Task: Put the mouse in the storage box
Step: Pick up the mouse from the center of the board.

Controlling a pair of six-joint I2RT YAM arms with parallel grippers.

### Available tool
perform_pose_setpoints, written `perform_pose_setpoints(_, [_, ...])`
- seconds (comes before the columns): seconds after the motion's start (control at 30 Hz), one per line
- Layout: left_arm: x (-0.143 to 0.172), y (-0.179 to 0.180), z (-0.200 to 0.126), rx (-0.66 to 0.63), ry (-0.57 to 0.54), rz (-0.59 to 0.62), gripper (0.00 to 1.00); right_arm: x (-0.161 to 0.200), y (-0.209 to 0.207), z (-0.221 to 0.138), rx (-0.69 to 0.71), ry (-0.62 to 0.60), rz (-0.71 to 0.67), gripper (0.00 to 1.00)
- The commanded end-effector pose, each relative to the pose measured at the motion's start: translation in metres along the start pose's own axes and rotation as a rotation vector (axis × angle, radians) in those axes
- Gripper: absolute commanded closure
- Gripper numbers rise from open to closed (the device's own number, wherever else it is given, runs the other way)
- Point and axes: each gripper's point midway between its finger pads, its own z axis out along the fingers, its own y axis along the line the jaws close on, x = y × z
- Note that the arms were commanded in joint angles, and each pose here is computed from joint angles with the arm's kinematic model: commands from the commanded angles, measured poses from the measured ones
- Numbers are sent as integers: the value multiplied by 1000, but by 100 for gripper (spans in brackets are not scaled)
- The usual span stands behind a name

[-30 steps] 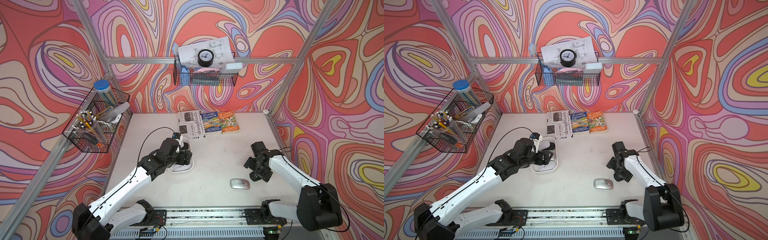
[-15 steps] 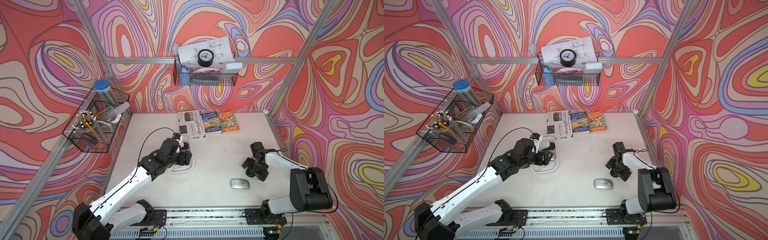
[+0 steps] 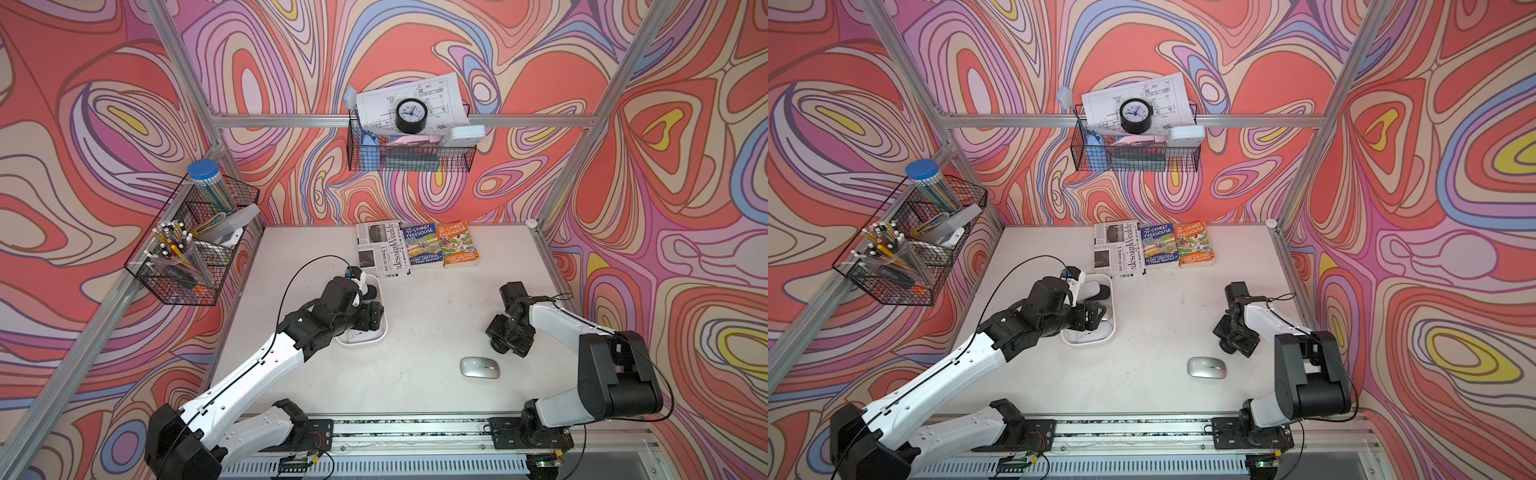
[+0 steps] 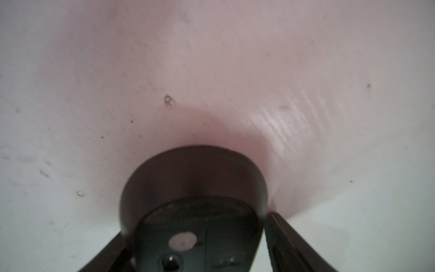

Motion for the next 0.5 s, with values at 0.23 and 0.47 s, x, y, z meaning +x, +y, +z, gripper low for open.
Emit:
perform_pose_setpoints(0.23, [4,1,4,-2,17,-7,15,0,5,16,-37,-2,-59,43])
perform_pose_setpoints(0.47, [1,-11,3,62,15,-36,15,-14,21,-10,-134,-89,-119,55])
